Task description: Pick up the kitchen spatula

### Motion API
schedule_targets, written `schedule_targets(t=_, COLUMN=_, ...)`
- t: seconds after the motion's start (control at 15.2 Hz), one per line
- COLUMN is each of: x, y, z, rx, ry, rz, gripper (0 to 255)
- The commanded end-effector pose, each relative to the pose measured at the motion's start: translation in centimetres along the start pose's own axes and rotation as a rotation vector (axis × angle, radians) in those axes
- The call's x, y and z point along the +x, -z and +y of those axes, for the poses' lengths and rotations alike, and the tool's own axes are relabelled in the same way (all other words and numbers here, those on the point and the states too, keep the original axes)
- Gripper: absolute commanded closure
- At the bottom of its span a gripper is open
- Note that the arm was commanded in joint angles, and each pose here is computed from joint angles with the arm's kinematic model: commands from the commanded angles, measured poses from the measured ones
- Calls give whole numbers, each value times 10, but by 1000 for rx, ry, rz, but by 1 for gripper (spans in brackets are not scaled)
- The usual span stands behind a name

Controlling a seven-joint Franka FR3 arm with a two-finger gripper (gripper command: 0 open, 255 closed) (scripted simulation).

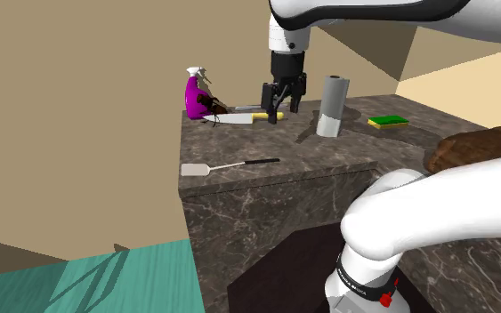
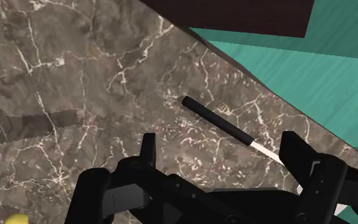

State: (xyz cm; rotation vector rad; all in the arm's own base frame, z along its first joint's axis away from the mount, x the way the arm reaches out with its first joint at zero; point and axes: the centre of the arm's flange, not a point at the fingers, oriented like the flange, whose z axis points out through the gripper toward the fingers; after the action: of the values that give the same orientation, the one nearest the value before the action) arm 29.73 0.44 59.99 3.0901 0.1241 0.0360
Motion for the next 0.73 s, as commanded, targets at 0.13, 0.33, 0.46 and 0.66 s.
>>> schedule_targets(t=0.13, x=22, y=-14, z=-8, rx=3, ry=148, rz=-8, gripper=0)
schedule_targets(t=0.33, x=52, y=-35, z=-26, rx=9, ry=371, rz=-21, gripper=0)
schedule_targets(t=0.46, x=69, y=-50, z=-42, rx=12, ry=520, rz=-29, gripper=0)
schedule_targets(t=0.66, x=90, y=-71, z=-70, rx=17, ry=742, rz=-42, gripper=0)
